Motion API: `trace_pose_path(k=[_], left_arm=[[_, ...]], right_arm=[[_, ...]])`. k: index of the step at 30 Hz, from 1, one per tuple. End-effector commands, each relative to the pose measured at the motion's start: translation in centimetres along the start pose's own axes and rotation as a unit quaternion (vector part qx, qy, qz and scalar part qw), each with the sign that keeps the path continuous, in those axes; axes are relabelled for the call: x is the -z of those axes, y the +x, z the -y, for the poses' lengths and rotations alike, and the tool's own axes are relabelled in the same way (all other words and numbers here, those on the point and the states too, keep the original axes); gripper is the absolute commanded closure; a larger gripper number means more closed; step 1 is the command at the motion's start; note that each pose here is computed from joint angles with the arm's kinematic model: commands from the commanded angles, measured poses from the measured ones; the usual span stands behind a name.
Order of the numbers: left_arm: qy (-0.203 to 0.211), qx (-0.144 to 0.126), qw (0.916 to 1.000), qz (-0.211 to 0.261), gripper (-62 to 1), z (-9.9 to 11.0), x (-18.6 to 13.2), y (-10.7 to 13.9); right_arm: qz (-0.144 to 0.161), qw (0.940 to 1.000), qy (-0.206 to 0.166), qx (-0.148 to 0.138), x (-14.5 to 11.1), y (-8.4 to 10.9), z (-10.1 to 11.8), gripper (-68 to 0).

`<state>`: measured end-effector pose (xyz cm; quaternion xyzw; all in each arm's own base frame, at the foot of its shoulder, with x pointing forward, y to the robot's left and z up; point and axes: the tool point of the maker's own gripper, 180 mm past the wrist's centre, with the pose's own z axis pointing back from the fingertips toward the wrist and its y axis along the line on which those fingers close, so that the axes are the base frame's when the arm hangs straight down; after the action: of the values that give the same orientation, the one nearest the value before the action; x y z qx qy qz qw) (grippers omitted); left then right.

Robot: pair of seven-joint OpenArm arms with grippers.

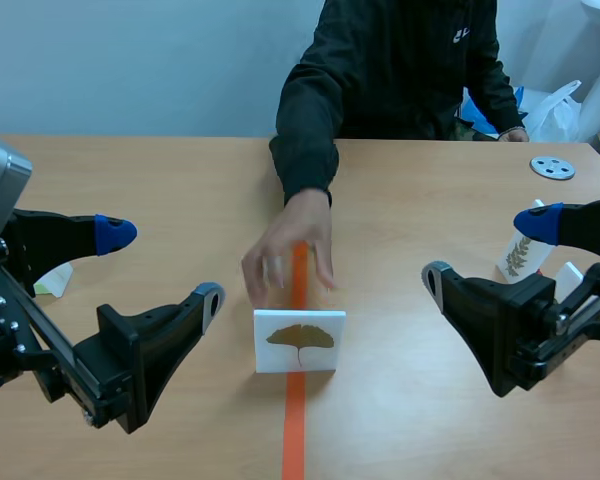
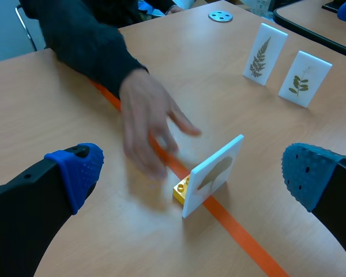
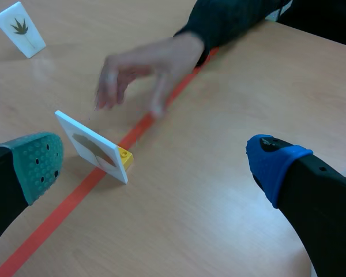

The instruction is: Sort the leaf by its shape. The table is split by an orange tape line. A compound leaf with several leaflets goes to the left side, a simple leaf with one blade goes to the right side. Return to the home posture when a red brick is placed on the table.

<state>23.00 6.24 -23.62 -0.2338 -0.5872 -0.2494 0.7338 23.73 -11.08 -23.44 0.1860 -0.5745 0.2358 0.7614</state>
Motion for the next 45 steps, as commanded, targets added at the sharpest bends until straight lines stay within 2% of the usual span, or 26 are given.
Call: trace_pose_path(k=[1, 11, 18, 26, 29, 32, 37, 43, 45], left_arm=[[-0.003, 0.0, 0.9998, 0.017, -62.3, 0.1, 0.1, 0.9], [-0.006, 0.007, 0.9999, 0.012, -62.3, 0.2, 0.1, 0.7], [-0.039, 0.021, 0.999, -0.005, -62.3, 1.2, -0.1, -0.6], [-0.024, 0.016, 0.9995, -0.01, -62.3, -1.5, 0.5, -2.7], [-0.032, 0.01, 0.9993, -0.013, -62.3, -2.0, 1.2, -3.8], [-0.04, 0.005, 0.9992, -0.007, -62.3, -2.0, 1.9, -4.5], [-0.062, 0.028, 0.9976, 0.011, -62.3, -1.4, 3.3, -5.3], [-0.06, 0.014, 0.9973, 0.04, -62.3, -1.6, 5.3, -5.7], [-0.065, 0.022, 0.9969, 0.039, -62.3, -1.4, 5.9, -6.4]], right_arm=[[0.013, 0.9999, -0.002, -0.003, 0.1, 0.7, 0.3, -67.9], [0.013, 0.9999, -0.002, -0.003, 0.1, 0.7, 0.3, -67.9], [0.011, 0.9999, -0.01, -0.005, 0.1, 0.6, 0.6, -67.9], [0.008, 0.9999, -0.011, -0.009, 0.1, 0.5, 0.6, -67.9], [0.008, 0.9999, -0.011, -0.009, 0.1, 0.5, 0.6, -67.9], [0.007, 0.9999, -0.011, -0.009, 0.1, 0.5, 0.6, -67.9], [0.006, 0.9998, -0.012, -0.01, 0.1, 0.4, 0.6, -67.9], [-0.001, 0.9997, -0.014, -0.021, 0.1, 0.2, 0.7, -67.9], [-0.001, 0.9997, -0.014, -0.021, 0.1, 0.2, 0.7, -67.9]])
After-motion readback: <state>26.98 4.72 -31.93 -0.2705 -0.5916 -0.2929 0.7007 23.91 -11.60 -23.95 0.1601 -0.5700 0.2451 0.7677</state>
